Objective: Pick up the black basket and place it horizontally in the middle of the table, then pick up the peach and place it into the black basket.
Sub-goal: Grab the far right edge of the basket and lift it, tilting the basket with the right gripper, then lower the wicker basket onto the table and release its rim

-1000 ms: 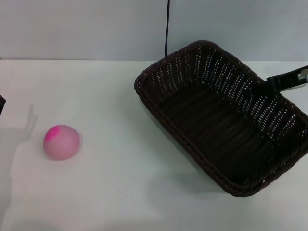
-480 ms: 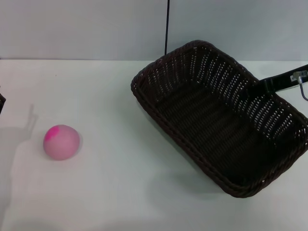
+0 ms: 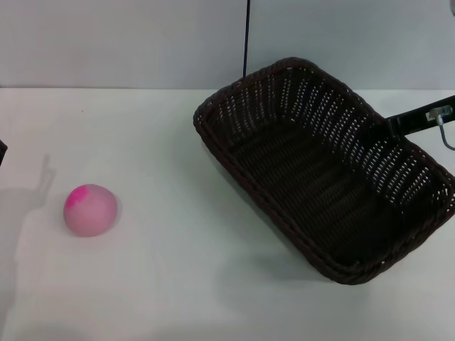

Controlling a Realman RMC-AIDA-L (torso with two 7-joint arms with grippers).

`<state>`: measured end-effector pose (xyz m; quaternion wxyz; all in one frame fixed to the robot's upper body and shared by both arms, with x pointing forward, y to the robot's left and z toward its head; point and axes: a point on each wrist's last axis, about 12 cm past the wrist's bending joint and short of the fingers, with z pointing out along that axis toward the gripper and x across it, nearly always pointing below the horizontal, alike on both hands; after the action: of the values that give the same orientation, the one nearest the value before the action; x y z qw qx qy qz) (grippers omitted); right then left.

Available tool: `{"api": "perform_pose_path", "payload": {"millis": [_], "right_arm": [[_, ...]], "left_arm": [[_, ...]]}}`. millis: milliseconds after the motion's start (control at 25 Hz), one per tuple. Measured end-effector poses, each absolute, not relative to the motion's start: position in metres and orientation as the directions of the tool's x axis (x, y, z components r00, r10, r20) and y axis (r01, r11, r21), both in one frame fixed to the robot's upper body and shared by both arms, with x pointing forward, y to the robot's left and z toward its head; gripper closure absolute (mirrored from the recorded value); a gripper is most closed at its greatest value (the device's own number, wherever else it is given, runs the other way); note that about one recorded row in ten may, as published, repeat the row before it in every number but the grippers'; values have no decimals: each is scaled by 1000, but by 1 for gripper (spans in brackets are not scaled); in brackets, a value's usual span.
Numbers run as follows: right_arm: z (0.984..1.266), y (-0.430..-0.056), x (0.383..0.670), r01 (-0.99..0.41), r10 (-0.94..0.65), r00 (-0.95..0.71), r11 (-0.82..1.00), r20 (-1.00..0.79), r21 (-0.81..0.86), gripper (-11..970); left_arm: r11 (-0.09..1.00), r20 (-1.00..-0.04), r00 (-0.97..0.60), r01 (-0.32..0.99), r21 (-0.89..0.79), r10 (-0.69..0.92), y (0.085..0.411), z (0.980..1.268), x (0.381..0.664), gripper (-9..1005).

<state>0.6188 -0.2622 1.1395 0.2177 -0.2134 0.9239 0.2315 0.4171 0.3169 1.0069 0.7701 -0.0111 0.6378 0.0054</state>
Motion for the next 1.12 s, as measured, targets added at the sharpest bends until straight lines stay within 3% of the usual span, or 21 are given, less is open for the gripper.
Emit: {"api": "perform_pose_path", "payload": {"millis": [280, 480, 680, 720, 1120], "right_arm": [[1154, -254, 619, -624, -420, -722, 738, -550, 256, 771], [1176, -233, 621, -819, -644, -518, 564, -563, 108, 792], [1183, -225, 623, -884, -721, -411, 464, -557, 53, 801], [1188, -220, 623, -927, -771, -319, 375, -551, 12, 801], [1193, -192, 620, -987, -890, 63, 11, -451, -160, 800]], "left_arm": [[999, -983, 182, -31, -10, -4, 319, 1006, 413, 185], [999, -982, 190, -43, -9, -1, 321, 1006, 405, 187], [999, -981, 194, -46, -9, 0, 321, 1006, 403, 188], [999, -981, 194, -46, -9, 0, 321, 1006, 403, 189], [998, -978, 206, -54, -36, -24, 316, 1005, 381, 192]]}}
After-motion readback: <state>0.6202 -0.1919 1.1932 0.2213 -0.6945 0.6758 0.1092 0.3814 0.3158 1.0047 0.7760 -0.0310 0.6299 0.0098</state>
